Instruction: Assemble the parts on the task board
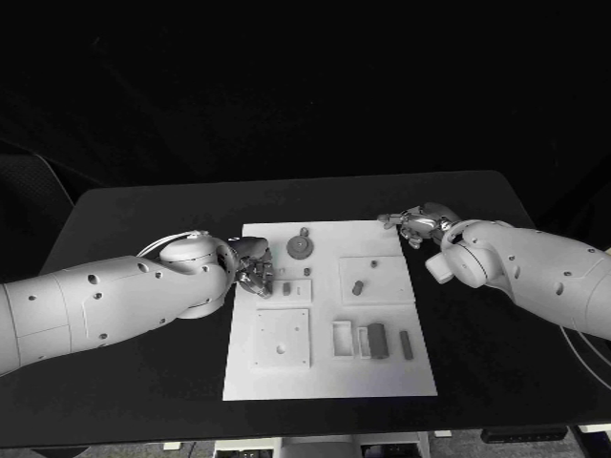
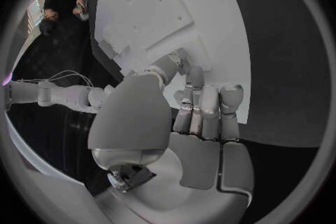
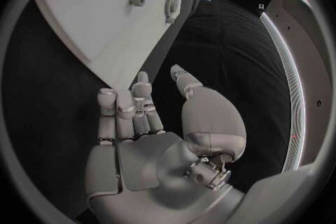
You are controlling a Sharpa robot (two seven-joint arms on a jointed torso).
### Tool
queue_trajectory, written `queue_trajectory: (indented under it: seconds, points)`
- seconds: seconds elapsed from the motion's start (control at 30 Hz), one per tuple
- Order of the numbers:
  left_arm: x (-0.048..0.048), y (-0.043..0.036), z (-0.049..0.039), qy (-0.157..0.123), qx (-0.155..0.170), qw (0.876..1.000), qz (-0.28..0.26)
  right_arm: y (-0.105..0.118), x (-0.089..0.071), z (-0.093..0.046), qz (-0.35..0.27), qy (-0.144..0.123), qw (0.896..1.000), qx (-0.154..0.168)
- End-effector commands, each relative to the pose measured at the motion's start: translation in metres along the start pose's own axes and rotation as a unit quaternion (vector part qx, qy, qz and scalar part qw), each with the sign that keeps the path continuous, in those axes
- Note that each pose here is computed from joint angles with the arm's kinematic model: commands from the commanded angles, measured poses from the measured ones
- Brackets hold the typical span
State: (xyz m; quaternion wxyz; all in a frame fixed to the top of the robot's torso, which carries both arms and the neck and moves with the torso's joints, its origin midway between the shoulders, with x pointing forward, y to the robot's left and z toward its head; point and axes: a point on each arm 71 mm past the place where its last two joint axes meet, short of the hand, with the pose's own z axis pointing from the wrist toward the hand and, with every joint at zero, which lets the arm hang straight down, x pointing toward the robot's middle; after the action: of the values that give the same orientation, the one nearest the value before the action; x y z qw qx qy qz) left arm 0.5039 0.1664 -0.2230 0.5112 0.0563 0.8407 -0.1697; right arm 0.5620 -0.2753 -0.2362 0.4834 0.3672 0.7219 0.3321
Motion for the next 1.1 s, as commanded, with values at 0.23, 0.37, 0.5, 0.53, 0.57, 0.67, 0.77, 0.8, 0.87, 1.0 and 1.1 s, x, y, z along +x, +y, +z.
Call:
queue_trajectory:
  seconds: [0.23,0.37,0.5,0.53,0.57,0.67,0.77,0.8,0.87,1.0,1.1]
  points:
    - [0.0008,-0.0015,0.0043,0.035,0.000,0.999,0.009,0.0012,0.0037,0.0008,-0.003,0.010,1.000,-0.004]
    - [0.0003,-0.0006,0.0049,0.036,-0.002,0.999,0.010,0.0008,0.0040,0.0010,-0.003,0.011,1.000,-0.003]
    - [0.0004,-0.0009,0.0050,0.039,-0.002,0.999,0.011,0.0005,0.0045,0.0012,-0.003,0.011,1.000,-0.003]
    - [0.0005,-0.0010,0.0050,0.039,-0.002,0.999,0.011,0.0004,0.0048,0.0012,-0.003,0.011,1.000,-0.003]
    - [0.0006,-0.0010,0.0049,0.040,-0.003,0.999,0.011,0.0003,0.0051,0.0012,-0.003,0.012,1.000,-0.003]
    - [0.0009,-0.0013,0.0046,0.041,-0.003,0.999,0.012,0.0002,0.0053,0.0013,-0.003,0.012,1.000,-0.003]
    - [0.0013,-0.0008,0.0037,0.042,-0.003,0.999,0.013,-0.0001,0.0050,0.0013,-0.003,0.011,1.000,-0.002]
    - [0.0015,-0.0004,0.0031,0.043,-0.004,0.999,0.013,-0.0002,0.0051,0.0013,-0.003,0.012,1.000,-0.002]
    - [0.0015,0.0000,0.0026,0.043,-0.005,0.999,0.013,-0.0003,0.0051,0.0014,-0.003,0.012,1.000,-0.002]
    - [0.0015,0.0004,0.0017,0.044,-0.006,0.999,0.012,-0.0004,0.0054,0.0014,-0.003,0.012,1.000,-0.002]
    - [0.0018,-0.0002,0.0009,0.044,-0.007,0.999,0.012,-0.0004,0.0053,0.0014,-0.003,0.012,1.000,-0.002]
